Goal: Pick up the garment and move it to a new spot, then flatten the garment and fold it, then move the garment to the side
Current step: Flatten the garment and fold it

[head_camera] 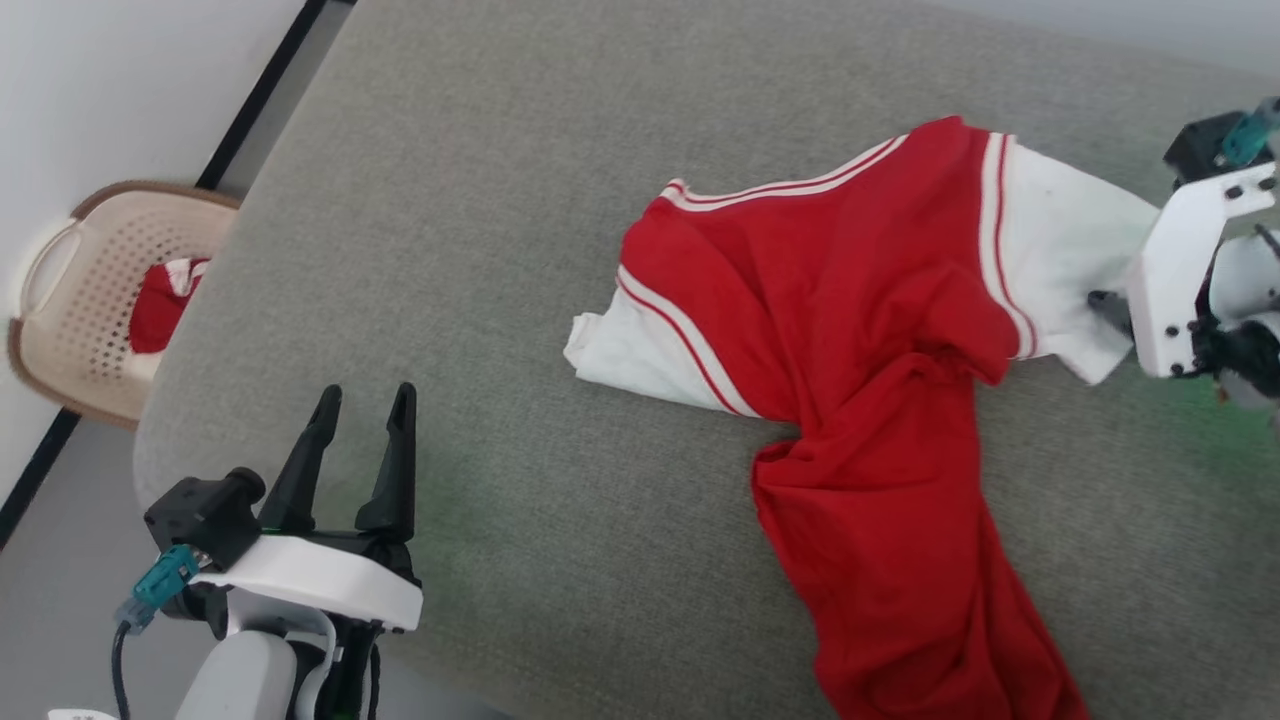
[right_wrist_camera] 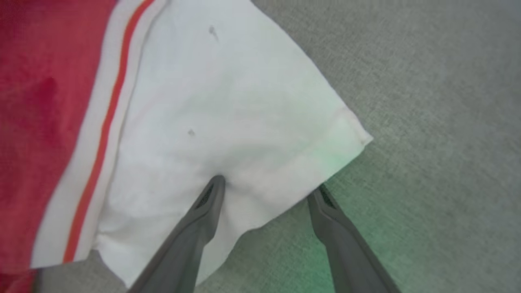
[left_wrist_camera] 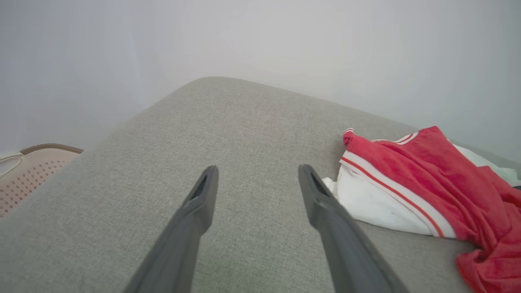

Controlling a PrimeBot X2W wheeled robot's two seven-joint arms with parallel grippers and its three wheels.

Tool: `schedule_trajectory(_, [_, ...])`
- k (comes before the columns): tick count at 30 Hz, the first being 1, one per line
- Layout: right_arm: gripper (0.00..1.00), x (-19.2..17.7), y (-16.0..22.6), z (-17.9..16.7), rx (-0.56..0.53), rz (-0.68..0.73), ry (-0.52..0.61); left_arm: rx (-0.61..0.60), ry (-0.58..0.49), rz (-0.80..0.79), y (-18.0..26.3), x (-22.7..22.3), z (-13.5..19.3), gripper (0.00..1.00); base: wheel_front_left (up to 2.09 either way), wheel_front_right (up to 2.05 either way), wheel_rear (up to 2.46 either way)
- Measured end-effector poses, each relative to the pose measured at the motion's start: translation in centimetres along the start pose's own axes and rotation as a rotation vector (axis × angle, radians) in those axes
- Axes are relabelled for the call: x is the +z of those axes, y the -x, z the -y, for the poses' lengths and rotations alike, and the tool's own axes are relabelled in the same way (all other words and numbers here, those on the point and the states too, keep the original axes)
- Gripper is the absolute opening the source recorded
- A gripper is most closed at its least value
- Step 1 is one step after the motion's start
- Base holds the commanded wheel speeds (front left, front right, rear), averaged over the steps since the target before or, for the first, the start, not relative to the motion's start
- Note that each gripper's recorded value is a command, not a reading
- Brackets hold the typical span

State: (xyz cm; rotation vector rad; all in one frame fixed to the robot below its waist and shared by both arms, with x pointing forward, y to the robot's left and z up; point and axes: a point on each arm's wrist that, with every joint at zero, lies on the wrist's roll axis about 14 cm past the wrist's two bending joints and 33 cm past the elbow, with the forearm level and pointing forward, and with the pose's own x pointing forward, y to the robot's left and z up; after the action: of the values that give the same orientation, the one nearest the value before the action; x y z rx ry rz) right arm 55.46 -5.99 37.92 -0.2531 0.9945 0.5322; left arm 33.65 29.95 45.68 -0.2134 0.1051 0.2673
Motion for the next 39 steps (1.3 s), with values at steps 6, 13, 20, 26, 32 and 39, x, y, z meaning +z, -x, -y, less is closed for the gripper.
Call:
schedule_trajectory(6, [0.00, -0.2, -1.9, -0.3, 0.001, -0.068, 0.001, 0.031, 0.009, -0.004, -0.1, -0.3, -0.7, 1.00, 0.00, 0.00, 0.00])
schedule_trajectory(13, [0.00, 0.0, -0.6, 1.7, -0.042, -0.053, 0.016, 0.023, 0.013, 0.006, -1.0, -0.2, -0.7, 1.00, 0.00, 0.00, 0.00])
schedule_trajectory(20, [0.00, -3.1, 3.5, 7.6, -0.134, -0.101, -0.046, -0.012, 0.007, 0.010, -1.9, -0.3, 0.2, 1.00, 0.00, 0.00, 0.00])
schedule_trajectory(26, [0.00, -7.7, 7.0, 11.3, -0.191, -0.181, -0.126, -0.062, 0.007, 0.020, -2.9, -0.1, 1.6, 1.00, 0.00, 0.00, 0.00])
schedule_trajectory(32, [0.04, -10.1, 7.5, 11.9, -0.185, -0.144, -0.221, -0.091, 0.003, 0.012, -3.5, -0.4, 2.4, 1.00, 0.00, 0.00, 0.00])
schedule_trajectory(39, [1.00, -10.2, 6.4, 11.6, -0.204, -0.045, -0.289, -0.142, -0.017, -0.006, -4.5, -0.3, 3.4, 1.00, 0.00, 0.00, 0.00])
